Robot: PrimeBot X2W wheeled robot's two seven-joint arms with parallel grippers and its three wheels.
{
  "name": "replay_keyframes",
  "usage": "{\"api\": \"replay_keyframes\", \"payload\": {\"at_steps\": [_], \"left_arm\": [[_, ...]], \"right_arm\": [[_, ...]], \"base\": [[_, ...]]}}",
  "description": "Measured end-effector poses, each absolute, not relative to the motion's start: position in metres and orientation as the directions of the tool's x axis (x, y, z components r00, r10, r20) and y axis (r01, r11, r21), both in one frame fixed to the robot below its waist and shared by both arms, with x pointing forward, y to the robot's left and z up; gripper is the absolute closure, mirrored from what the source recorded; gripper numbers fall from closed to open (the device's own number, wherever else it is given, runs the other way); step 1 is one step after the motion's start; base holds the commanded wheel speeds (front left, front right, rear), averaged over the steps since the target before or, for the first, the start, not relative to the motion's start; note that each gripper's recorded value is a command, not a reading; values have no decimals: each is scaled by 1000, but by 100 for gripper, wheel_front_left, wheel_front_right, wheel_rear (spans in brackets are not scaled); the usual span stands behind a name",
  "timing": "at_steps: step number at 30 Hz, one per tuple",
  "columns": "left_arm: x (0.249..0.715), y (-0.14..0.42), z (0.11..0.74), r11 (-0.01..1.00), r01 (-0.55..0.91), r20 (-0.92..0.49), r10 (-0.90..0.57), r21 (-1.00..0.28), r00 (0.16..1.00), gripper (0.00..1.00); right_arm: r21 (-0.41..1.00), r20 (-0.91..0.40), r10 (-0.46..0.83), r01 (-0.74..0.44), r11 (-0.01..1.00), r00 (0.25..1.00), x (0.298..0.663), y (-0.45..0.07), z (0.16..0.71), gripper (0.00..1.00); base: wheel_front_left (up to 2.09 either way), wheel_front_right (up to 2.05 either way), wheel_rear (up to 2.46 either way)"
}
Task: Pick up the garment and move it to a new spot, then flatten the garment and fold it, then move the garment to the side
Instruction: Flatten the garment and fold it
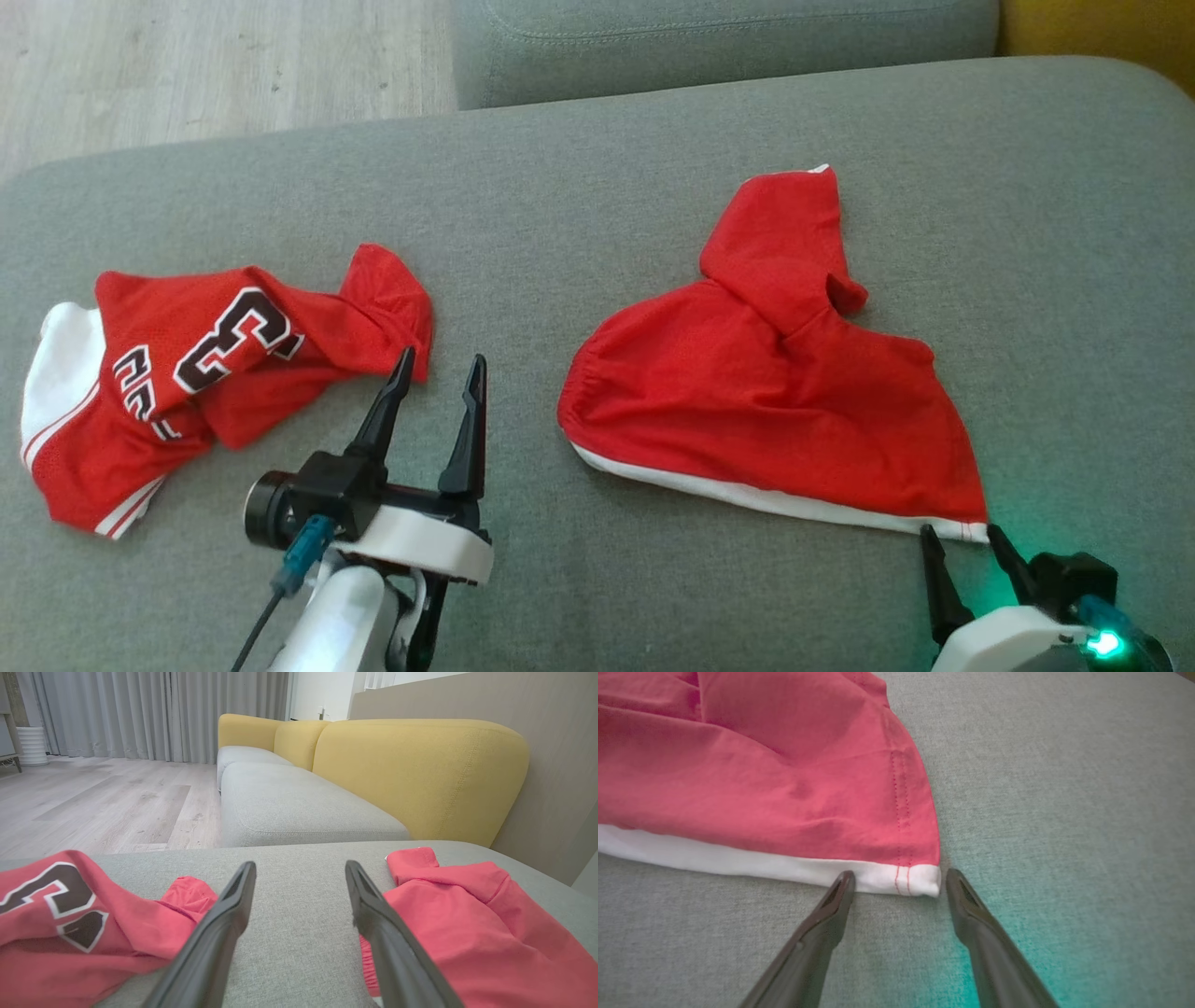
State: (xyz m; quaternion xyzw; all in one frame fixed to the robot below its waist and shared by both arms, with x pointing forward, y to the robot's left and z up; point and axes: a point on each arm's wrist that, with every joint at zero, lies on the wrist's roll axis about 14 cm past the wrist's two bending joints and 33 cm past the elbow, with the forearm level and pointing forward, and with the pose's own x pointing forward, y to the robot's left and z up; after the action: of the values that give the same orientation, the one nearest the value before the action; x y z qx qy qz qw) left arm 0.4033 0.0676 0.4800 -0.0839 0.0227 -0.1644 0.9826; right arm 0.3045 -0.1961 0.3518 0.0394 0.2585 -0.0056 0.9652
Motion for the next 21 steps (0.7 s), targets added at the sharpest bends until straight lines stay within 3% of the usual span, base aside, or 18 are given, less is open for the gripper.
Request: {"api": "replay_keyframes", "payload": {"at_steps": [1,2,3,4,14,21], "left_arm": [[403,68,479,932,319,-19,-327,-173,945,0],[403,69,478,932,317,-22,-326,-174,945,0],[403,69,478,933,316,-23,-325,-173,946,0],[403,69,478,933,316,-24,-324,-172,946,0],[401,67,475,932,324,-34,-334,-162,942,0],[386,44,454,891,421,-115,-442,-172,889,0]], "right_arm": [[74,-501,12,29,997,865,305,-195,351,0],[74,-502,13,27,997,865,305,-195,351,46],[74,-502,15,26,997,865,306,-195,351,80],[74,-501,15,26,997,866,307,-194,351,100],[45,-446,-66,96,994,892,315,-221,364,100],[20,-406,-151,174,985,901,326,-249,378,100]], "base": [[0,0,0],[0,0,0],[0,0,0],[0,0,0],[0,0,0],[0,0,0]]}}
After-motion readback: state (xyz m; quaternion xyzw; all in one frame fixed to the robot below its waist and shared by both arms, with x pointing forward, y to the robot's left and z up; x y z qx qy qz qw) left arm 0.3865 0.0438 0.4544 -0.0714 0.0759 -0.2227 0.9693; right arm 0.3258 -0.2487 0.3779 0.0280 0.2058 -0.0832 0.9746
